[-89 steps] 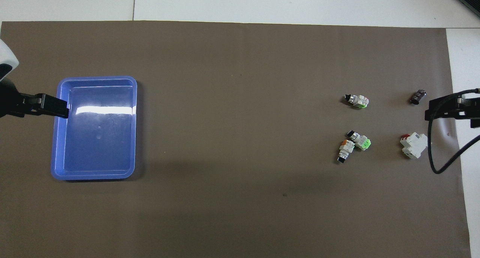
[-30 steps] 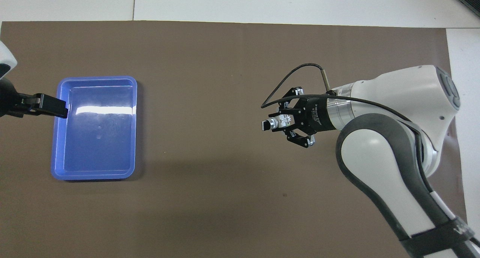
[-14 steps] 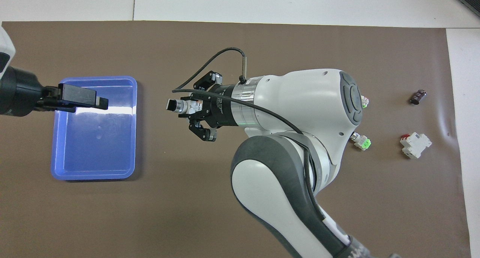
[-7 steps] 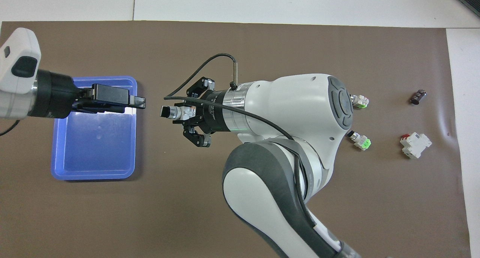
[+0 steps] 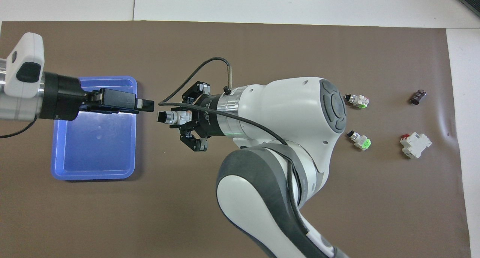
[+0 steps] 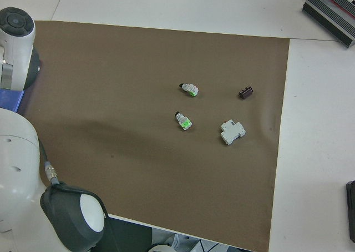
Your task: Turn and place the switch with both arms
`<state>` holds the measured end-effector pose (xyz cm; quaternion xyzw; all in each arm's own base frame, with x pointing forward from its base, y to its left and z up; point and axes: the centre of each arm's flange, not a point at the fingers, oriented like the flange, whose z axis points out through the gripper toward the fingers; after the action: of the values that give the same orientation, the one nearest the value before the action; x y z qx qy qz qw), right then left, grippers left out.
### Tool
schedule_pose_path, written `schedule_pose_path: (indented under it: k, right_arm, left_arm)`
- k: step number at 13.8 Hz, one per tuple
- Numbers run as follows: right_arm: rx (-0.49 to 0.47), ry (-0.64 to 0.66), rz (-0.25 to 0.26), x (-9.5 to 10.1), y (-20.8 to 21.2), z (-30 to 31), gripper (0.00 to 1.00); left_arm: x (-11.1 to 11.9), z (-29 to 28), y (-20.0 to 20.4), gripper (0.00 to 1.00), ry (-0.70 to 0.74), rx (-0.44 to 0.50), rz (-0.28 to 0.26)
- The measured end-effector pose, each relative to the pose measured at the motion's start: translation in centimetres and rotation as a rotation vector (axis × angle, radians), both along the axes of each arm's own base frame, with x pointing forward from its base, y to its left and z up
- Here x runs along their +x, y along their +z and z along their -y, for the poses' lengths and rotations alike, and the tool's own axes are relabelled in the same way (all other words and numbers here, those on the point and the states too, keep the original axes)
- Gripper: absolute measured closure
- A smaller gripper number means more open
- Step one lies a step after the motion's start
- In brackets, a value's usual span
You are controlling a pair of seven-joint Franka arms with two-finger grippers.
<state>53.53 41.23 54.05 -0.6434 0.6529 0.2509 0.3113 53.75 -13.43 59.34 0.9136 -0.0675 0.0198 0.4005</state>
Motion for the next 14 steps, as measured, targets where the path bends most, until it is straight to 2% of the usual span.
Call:
schedule_pose_path:
  k: [8,14]
  right_arm:
    - [-0.009,0.008,0.007,0.0,0.1,-0.1,0.67]
    - [-0.010,0.009,0.007,0.0,0.1,-0.1,0.67]
  left_arm:
    - [-0.3,0.2,-0.9,0.49,-0.052,-0.008,0.033]
    - [-0.7,0.8,-1.2,0.51,-0.081,-0.010,0.033]
